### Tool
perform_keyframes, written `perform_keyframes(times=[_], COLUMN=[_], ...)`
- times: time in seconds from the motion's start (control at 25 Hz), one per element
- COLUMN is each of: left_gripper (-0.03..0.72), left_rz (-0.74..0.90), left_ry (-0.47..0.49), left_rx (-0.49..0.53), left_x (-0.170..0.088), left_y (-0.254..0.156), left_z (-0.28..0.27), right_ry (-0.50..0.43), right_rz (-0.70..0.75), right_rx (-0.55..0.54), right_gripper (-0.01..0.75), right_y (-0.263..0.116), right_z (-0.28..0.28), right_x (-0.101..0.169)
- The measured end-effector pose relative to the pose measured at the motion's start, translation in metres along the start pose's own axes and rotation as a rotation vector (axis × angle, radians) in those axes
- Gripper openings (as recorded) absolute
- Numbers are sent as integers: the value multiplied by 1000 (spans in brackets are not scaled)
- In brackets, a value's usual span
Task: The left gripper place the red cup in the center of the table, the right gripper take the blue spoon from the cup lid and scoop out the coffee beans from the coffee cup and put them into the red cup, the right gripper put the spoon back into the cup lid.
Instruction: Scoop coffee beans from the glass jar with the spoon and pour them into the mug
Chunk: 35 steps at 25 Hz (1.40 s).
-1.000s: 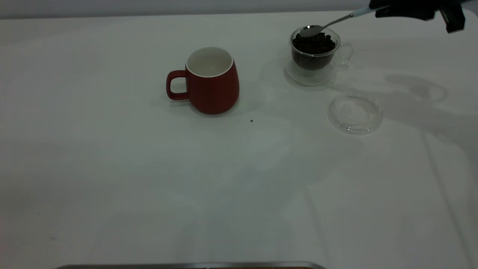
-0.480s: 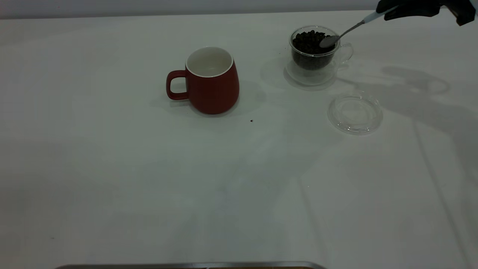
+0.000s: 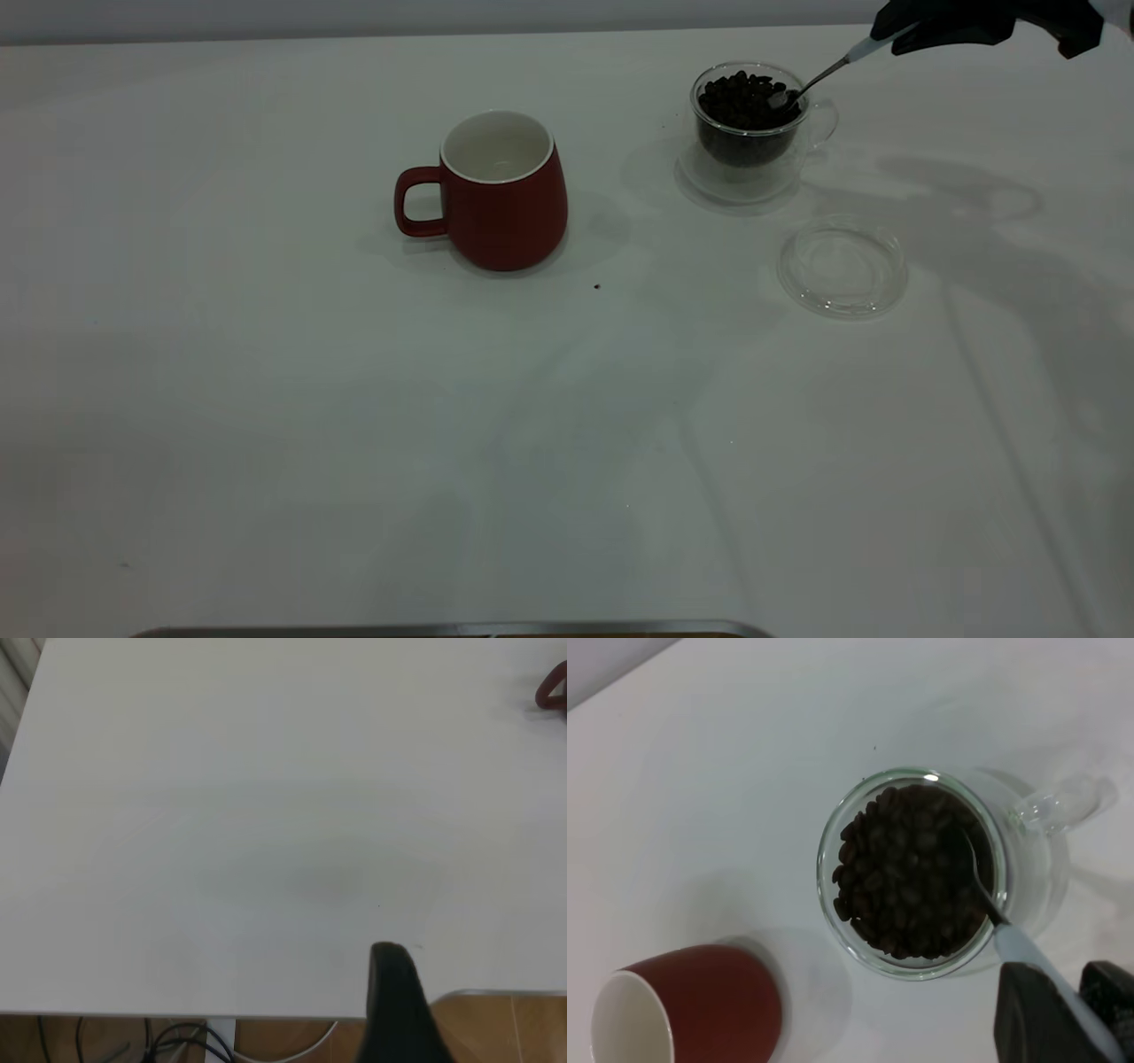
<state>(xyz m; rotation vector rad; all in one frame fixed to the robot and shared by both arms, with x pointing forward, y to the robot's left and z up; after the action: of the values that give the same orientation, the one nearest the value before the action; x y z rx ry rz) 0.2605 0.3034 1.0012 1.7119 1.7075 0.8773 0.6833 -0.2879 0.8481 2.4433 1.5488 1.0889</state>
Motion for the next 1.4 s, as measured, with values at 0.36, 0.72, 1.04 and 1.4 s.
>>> perform_keyframes(times=[0.36, 0.72, 1.04, 1.4], left_gripper=[535, 535, 535, 535], left_rz=[0, 1, 1, 1], left_ry=[0, 0, 0, 0], left_rx=[0, 0, 0, 0], left_x=[0, 0, 0, 0], left_y=[0, 0, 0, 0], left_z=[0, 0, 0, 0], right_ry=[42, 146, 219, 266], right_rz=[19, 86, 123, 136], right_rx=[52, 62, 61, 61], right_gripper=[115, 115, 114, 114], right_y=[-11, -10, -2, 3], right_z=[12, 19, 12, 4], right_x=[-1, -15, -31, -38])
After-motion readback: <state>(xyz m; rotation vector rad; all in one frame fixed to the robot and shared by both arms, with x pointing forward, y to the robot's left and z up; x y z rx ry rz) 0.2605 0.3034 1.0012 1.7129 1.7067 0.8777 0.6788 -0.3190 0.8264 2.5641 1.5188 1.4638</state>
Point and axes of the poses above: a point on each arm's last joint axis where the gripper is mounted, z pointing out along that axis toward the gripper, x along the wrist's bending axis when the last joint is at zero, y = z × x, the point moved 5 cm from there along z, pointing out along that axis toward the gripper, and after that the axes turned 1 degree about z, right-handed, at the moved point
